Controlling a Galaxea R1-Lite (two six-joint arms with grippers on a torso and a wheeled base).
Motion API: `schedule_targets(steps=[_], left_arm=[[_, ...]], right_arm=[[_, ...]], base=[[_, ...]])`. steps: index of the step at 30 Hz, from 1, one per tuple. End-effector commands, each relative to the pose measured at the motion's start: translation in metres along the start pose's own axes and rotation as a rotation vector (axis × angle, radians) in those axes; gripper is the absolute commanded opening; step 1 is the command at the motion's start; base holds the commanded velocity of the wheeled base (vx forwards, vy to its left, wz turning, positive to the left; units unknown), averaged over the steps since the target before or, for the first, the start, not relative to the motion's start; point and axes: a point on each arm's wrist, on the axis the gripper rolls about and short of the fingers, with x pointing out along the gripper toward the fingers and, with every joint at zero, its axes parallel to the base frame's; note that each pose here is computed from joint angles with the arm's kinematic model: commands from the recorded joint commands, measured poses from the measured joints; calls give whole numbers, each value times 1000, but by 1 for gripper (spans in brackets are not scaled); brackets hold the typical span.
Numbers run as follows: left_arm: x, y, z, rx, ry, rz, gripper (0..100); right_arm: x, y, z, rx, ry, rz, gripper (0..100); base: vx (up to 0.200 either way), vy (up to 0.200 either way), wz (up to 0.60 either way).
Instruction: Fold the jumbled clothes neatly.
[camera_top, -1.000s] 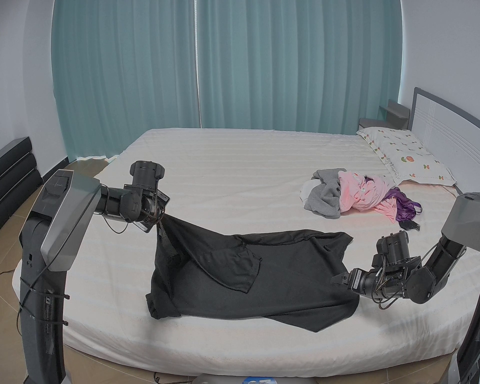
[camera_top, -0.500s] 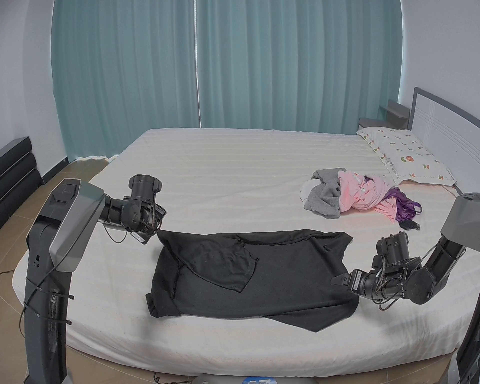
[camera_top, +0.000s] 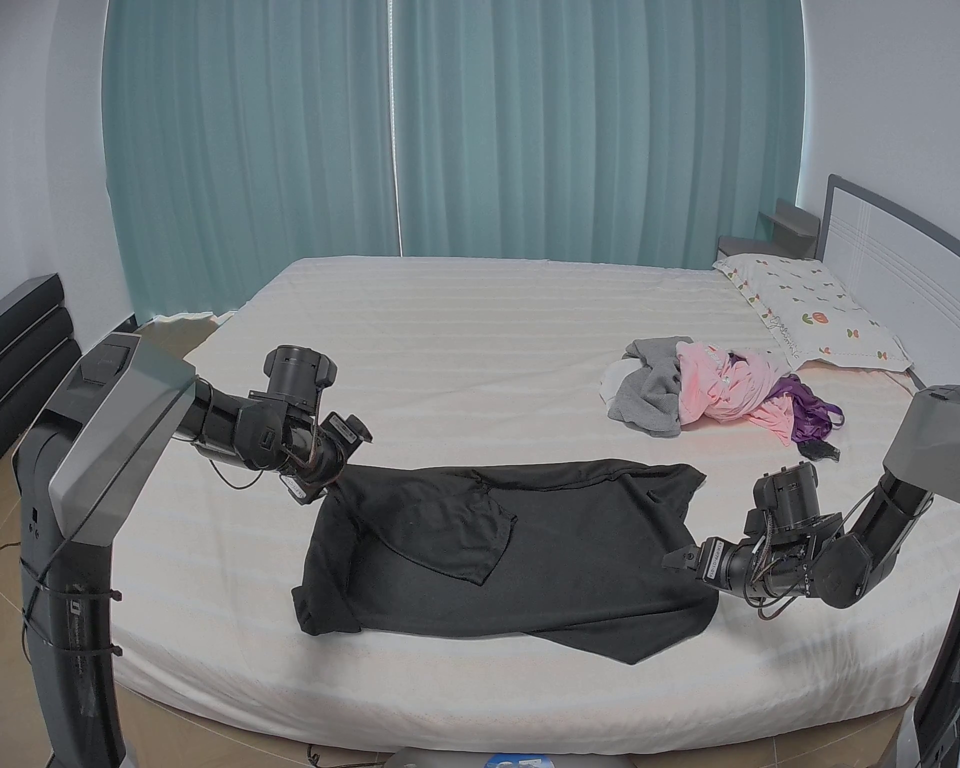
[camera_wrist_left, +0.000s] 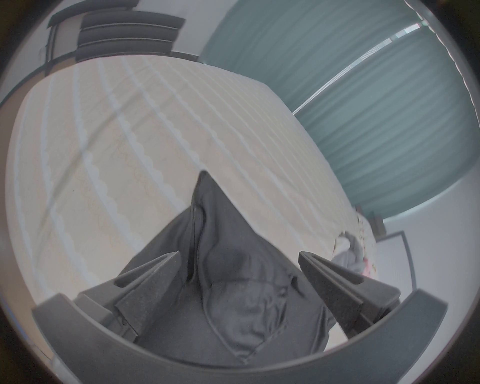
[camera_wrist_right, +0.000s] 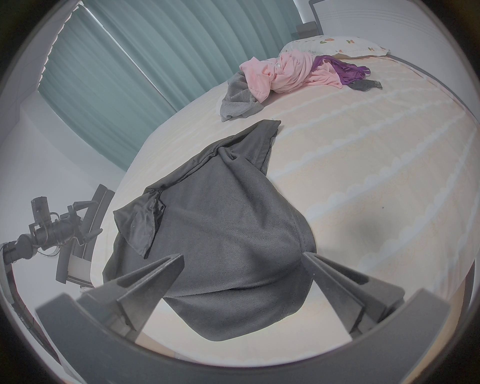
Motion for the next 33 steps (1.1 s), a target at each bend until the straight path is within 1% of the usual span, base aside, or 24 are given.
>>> schedule_targets(steps=[1,3,4,5,9,13,16,20,22,26,33], left_arm=[[-19,-9,-26,104,60,-20,100],[-16,-8,-38,142,85,-6,100],[-16,-8,-38,142,85,-6,100],[-14,-8,-48,165,103,0,100],[-6,-6,-71,203,145,29,100],[4,-2,-88,229,177,52,100],[12,3,-97,273,186,77,100],[27,10,-110,302,160,129,100],[31,13,-115,310,161,144,100],[34,13,-117,311,159,143,100],[40,5,-114,300,140,117,100]], right_arm=[[-1,1,0,-1,-2,4,100],[-1,1,0,-1,0,3,100],[-1,1,0,-1,0,3,100],[-1,1,0,-1,0,3,100],[-2,-1,-2,0,6,-1,100],[-2,0,-3,-4,9,0,100],[-2,0,-3,-4,10,0,100],[-1,0,-4,-5,14,-1,100],[0,0,-4,-4,15,-2,100],[1,0,-5,-5,17,-2,100],[1,0,-5,-5,19,-4,100]], base=[[0,0,0],[0,0,0],[0,0,0],[0,0,0],[0,0,0],[0,0,0],[0,0,0],[0,0,0],[0,0,0],[0,0,0],[0,0,0]])
